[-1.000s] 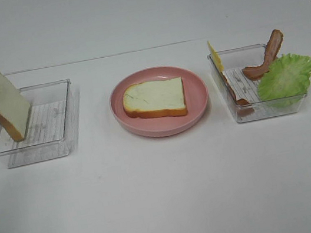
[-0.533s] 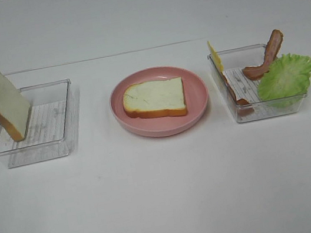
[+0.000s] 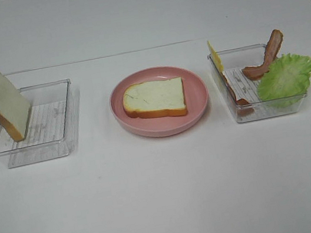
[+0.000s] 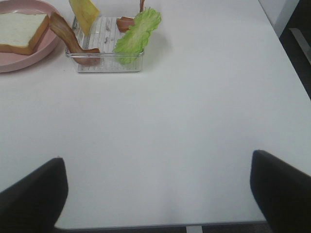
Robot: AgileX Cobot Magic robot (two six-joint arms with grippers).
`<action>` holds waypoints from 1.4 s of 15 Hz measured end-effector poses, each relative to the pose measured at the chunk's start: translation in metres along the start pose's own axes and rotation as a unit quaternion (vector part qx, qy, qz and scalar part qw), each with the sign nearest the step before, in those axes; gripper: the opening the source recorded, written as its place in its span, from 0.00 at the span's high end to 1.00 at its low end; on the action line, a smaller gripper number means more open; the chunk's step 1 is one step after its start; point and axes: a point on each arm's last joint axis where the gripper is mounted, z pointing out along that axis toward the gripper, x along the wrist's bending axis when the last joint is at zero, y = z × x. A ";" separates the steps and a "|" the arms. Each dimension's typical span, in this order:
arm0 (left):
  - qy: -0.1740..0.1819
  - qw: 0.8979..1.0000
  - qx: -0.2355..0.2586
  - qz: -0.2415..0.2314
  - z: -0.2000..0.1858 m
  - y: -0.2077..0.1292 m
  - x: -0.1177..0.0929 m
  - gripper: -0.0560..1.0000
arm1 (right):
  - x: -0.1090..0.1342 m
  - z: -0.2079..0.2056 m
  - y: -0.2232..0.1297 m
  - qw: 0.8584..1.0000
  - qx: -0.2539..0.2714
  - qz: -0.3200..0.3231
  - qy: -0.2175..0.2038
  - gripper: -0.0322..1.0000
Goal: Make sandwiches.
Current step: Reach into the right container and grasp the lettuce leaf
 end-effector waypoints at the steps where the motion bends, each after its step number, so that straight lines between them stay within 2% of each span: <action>1: -0.003 1.000 0.000 0.000 0.000 0.000 -0.001 0.01 | 0.000 0.000 0.000 1.000 0.000 0.000 0.000 0.02; 5: -0.003 1.000 0.000 0.000 0.000 0.000 -0.001 0.01 | 0.000 0.000 0.000 1.000 0.000 0.000 0.000 0.02; 8: 0.003 1.000 -0.023 -0.005 -0.005 -0.003 0.000 0.01 | 0.000 0.000 0.000 1.000 0.000 0.000 0.000 0.02; 9: 0.018 0.999 -0.036 -0.015 -0.008 -0.006 0.000 0.01 | 0.000 0.000 0.000 1.000 0.000 0.000 0.000 0.02; 10: 0.052 0.996 -0.059 -0.036 -0.013 -0.009 -0.001 0.01 | 0.000 0.000 0.000 1.000 0.000 0.000 0.000 0.02; 11: 0.071 0.994 -0.074 -0.046 -0.016 -0.011 -0.001 0.01 | 0.000 0.000 0.000 1.000 0.000 0.000 0.000 0.02; 12: 0.075 0.993 -0.078 -0.049 -0.017 -0.012 -0.002 0.01 | 0.000 0.000 0.000 1.000 0.000 0.000 0.000 0.02; 21: 0.079 0.992 -0.081 -0.049 -0.018 -0.012 -0.002 0.01 | 0.000 0.000 0.000 1.000 0.000 0.000 0.000 0.02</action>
